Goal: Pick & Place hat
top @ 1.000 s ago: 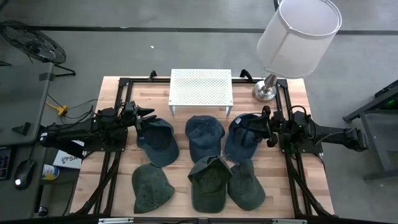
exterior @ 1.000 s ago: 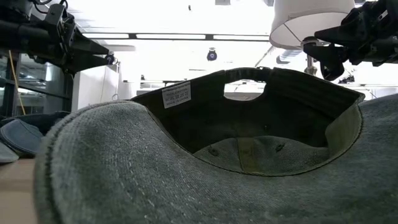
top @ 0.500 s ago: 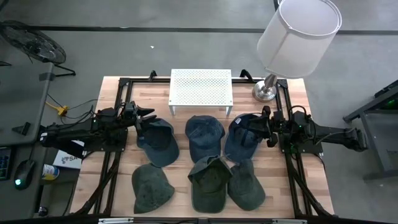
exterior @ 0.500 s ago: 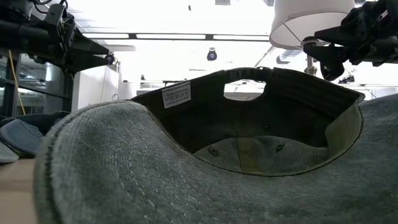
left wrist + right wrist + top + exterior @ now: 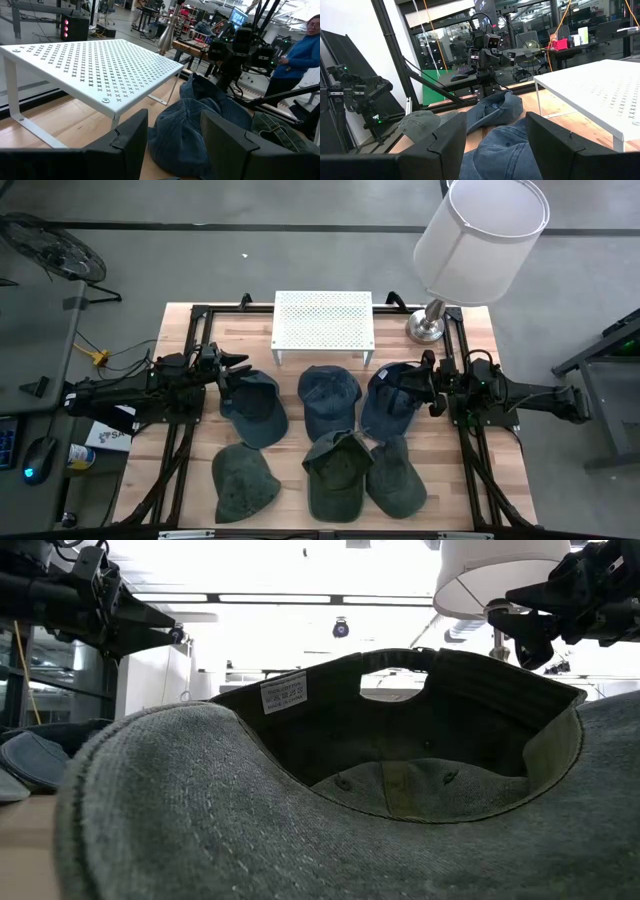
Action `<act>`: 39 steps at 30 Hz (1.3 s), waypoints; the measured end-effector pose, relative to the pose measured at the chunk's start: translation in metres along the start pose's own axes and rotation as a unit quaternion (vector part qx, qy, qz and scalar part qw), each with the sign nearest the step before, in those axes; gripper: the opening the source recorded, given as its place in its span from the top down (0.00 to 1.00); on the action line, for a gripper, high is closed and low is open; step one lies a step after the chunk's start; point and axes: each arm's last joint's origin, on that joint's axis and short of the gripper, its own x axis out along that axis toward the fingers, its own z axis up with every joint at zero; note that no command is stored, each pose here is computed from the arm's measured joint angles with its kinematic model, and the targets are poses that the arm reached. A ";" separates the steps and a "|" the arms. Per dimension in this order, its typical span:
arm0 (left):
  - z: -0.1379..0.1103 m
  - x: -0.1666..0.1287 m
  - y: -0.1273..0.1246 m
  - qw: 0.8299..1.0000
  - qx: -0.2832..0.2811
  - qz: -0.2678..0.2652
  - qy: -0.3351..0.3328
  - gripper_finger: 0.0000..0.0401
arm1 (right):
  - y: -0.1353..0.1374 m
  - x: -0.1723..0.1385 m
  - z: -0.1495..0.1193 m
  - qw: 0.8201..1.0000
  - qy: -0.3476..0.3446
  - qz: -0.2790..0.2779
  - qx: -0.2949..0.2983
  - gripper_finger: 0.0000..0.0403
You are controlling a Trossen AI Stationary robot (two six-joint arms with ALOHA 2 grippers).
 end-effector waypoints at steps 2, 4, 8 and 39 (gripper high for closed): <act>0.000 0.000 0.000 1.000 0.000 0.000 0.000 0.55 | 0.000 0.000 0.000 1.000 0.000 0.000 0.000 0.51; 0.000 0.000 0.000 1.000 0.000 0.000 0.000 0.55 | 0.000 0.000 0.000 1.000 0.000 0.000 0.000 0.51; 0.000 0.000 0.000 1.000 0.000 0.000 0.000 0.55 | 0.000 0.000 0.002 1.000 -0.008 0.002 0.009 0.51; 0.000 0.000 0.000 1.000 0.000 0.000 0.000 0.55 | 0.023 0.021 0.140 0.873 0.408 -0.199 0.180 0.51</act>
